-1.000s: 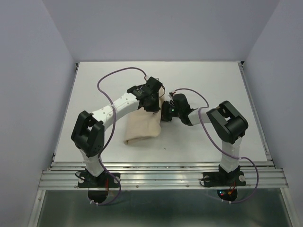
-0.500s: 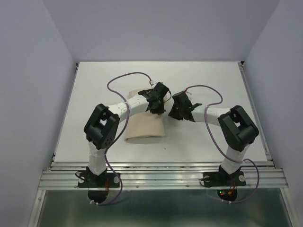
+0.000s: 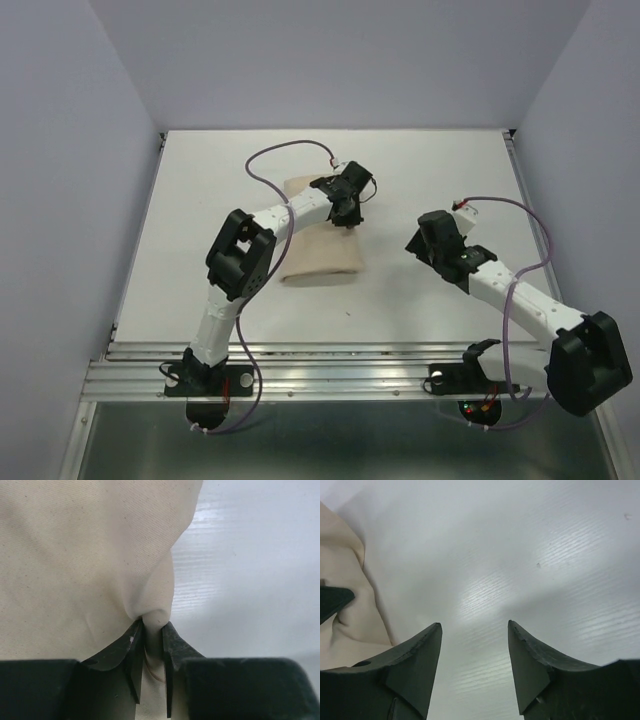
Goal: Prepare the surgical pack
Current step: Pack the surgical kit at the center of the board, then reset both arms
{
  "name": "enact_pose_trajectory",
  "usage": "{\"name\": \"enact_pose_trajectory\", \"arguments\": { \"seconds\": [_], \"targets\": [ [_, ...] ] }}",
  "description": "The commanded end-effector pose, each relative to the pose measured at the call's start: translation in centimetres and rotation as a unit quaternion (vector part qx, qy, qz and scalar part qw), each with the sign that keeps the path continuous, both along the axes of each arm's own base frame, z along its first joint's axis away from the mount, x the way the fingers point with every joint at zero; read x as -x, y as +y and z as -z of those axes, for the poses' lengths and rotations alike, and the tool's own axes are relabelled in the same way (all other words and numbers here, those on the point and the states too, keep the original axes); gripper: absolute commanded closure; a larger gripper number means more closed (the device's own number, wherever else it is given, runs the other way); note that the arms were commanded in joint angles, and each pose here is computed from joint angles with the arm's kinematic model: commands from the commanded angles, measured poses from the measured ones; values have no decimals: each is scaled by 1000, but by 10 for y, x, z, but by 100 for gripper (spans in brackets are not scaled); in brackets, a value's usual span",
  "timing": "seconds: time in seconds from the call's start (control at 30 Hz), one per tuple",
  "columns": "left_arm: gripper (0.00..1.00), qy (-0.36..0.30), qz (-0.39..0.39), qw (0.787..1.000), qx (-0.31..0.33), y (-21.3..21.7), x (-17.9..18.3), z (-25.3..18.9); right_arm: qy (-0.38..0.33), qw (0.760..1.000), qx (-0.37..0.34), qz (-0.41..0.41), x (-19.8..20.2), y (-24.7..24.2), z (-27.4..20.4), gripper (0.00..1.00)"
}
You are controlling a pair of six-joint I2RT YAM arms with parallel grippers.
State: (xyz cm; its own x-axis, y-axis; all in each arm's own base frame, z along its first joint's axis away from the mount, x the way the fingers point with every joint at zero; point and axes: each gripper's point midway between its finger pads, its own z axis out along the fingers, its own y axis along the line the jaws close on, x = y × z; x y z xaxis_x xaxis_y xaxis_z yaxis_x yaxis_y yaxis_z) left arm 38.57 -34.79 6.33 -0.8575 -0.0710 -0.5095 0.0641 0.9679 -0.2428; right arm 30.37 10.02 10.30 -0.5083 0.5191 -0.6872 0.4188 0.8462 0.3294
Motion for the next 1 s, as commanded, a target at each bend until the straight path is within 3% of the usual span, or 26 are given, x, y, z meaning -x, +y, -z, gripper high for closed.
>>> {"name": "enact_pose_trajectory", "arguments": {
  "seconds": [0.0, 0.03, 0.07, 0.17, 0.3, 0.37, 0.47, 0.53, 0.7, 0.77, 0.9, 0.97],
  "targets": [
    [61, -9, 28, 1000, 5, -28, -10, -9, -10, 998, 61, 27, 11, -30, -22, 38],
    [50, -18, 32, 999, 6, -31, -13, -15, -6, 997, 67, 27, 14, -34, -22, 34],
    [31, -21, 33, 999, -3, -29, -11, -19, -12, 997, 67, 28, 12, -33, -31, 31],
    [4, -45, 47, 998, 0, -30, -3, -50, -8, 996, 88, 30, 12, -39, -42, 18],
    [1, -92, 58, 994, 23, -28, 14, -118, -3, 993, 110, 39, 9, -45, -50, 1],
    [1, -104, 59, 992, 30, -21, 21, -143, -7, 993, 114, 41, 7, -46, -56, 0],
    [1, -161, 51, 984, 63, 2, 36, -215, -15, 990, 127, 55, 3, -51, -70, 0],
    [1, -177, 45, 981, 63, 18, 44, -233, -20, 988, 138, 65, 2, -56, -79, 0],
    [1, -253, -21, 966, 40, 90, 62, -290, -36, 985, 153, 77, 3, -64, -100, 0],
    [1, -273, -58, 960, 12, 122, 66, -298, -44, 982, 163, 90, 6, -71, -106, 0],
    [1, -329, -128, 935, 15, 186, 93, -332, -60, 979, 165, 100, 12, -79, -114, 0],
    [1, -341, -156, 927, 6, 207, 98, -325, -67, 979, 163, 103, 16, -82, -117, 0]
  ]
}}
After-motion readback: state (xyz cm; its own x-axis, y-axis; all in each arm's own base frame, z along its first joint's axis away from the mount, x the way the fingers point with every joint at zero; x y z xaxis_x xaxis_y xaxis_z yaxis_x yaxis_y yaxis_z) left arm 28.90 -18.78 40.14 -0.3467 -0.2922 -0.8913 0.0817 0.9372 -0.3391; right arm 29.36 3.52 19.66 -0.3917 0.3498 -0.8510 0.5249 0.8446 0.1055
